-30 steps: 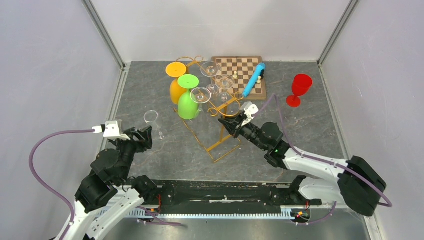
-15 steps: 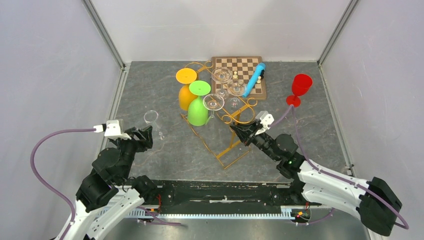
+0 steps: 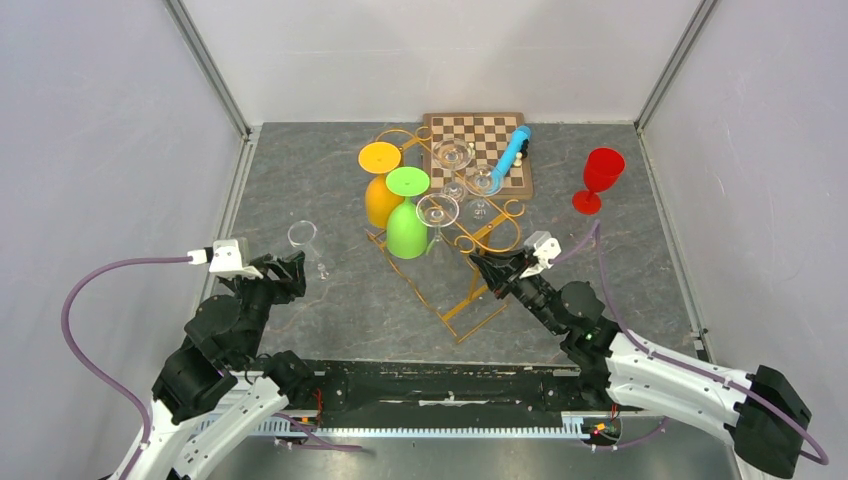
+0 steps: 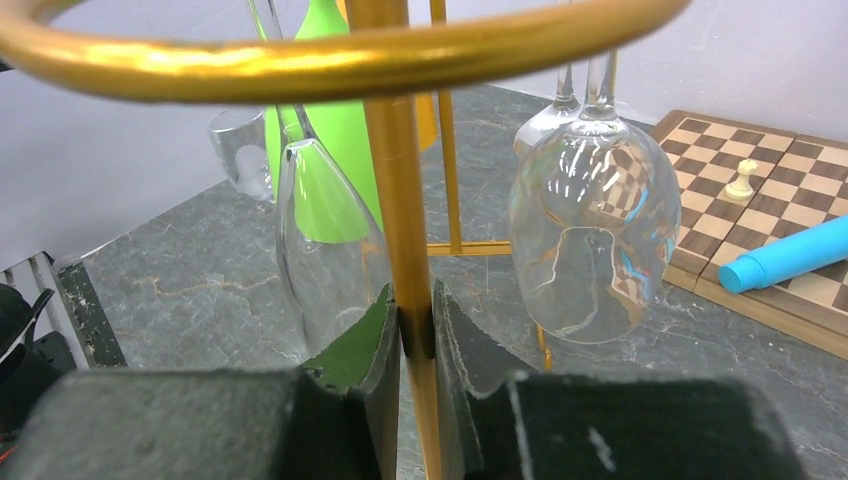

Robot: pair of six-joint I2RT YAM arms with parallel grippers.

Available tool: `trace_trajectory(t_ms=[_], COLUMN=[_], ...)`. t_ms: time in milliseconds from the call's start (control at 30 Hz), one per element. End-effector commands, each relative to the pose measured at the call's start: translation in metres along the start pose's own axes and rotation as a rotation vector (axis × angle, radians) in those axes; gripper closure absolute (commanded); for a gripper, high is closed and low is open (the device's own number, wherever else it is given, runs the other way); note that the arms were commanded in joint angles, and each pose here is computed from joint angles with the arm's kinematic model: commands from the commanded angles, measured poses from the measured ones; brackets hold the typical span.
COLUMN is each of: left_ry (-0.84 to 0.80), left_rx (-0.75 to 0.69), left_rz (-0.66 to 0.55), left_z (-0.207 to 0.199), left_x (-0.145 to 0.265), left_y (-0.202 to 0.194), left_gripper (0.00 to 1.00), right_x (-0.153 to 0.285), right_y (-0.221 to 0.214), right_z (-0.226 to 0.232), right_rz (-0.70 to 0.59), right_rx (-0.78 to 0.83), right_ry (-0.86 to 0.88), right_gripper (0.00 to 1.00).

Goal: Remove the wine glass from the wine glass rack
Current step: Move the wine rack to the center of the board.

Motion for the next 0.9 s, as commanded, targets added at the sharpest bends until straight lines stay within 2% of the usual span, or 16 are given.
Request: trace_trajectory(t_ms=[0, 600, 867], left_ry=[0.023, 0.02, 0.018], left_rx=[0.06, 0.065, 0.068], left_rz=[-0.012, -0.018, -0.019], left_z=[-0.001, 0.0, -0.001], left_x=[-0.003, -0.002, -0.001], left_y=[0.004, 0.005, 0.005], left_gripper=[0.29, 0.29, 0.29], right_x=[-0.001, -0.031, -0.052], right_y=[-0.012, -0.034, -0.047], right_z=[0.007, 0.069, 0.081], right_rz=[0.021, 0.014, 0.025], right_rx=[-0.068, -0.105, -0.13], right_ry=[-0.007, -0.014, -0.032], right_gripper=[1.0, 1.0, 1.0])
Point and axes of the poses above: each gripper's point midway between its finger pads, its own x axis back along the fingers, its own z axis along the line the jaws close on, y = z × x, the point moved 3 cm from there along x, back along the fingers, and after that the axes turned 11 degrees about -x, right-handed, at the moved point
